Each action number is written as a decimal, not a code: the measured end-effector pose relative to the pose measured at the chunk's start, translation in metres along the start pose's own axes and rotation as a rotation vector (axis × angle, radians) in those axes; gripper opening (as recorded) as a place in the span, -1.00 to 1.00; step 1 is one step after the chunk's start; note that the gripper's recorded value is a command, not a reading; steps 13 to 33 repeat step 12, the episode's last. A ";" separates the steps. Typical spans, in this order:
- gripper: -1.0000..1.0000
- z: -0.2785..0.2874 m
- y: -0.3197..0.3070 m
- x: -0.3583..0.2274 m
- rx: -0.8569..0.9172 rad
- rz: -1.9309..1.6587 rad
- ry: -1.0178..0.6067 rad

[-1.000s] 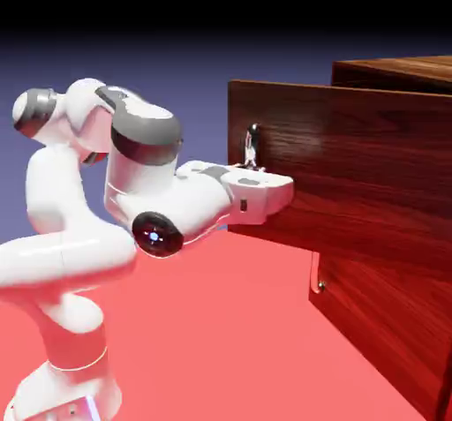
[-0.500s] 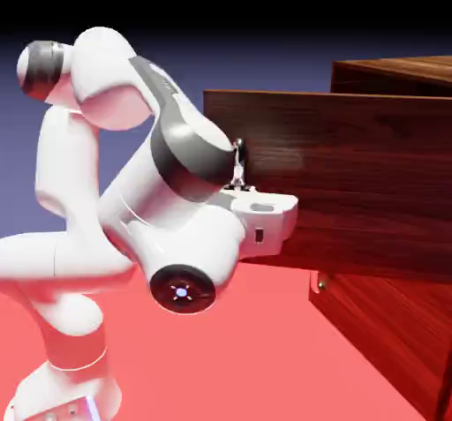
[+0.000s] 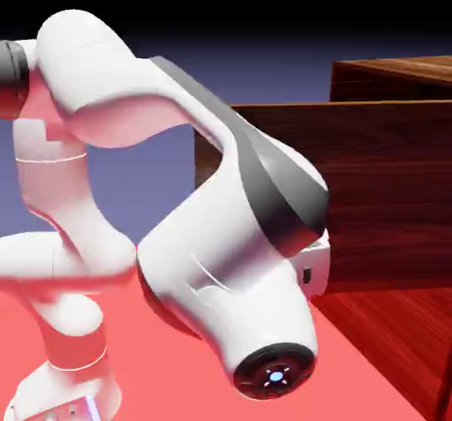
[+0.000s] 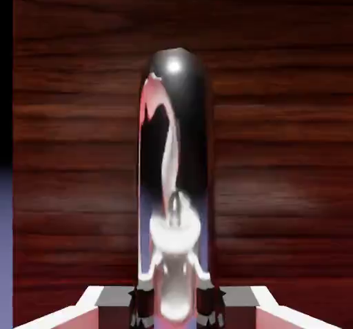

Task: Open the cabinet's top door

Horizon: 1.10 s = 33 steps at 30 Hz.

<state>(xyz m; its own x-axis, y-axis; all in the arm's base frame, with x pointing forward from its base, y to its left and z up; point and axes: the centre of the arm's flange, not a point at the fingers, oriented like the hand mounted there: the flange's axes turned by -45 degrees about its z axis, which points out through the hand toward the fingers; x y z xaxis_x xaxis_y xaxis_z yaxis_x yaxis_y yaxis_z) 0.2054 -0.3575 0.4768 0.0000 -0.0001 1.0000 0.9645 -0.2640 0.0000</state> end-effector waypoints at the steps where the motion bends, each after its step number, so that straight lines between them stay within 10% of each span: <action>1: -1.00 -0.008 0.003 0.000 0.020 0.000 0.000; 33: -1.00 -0.079 0.041 0.000 0.220 0.000 0.000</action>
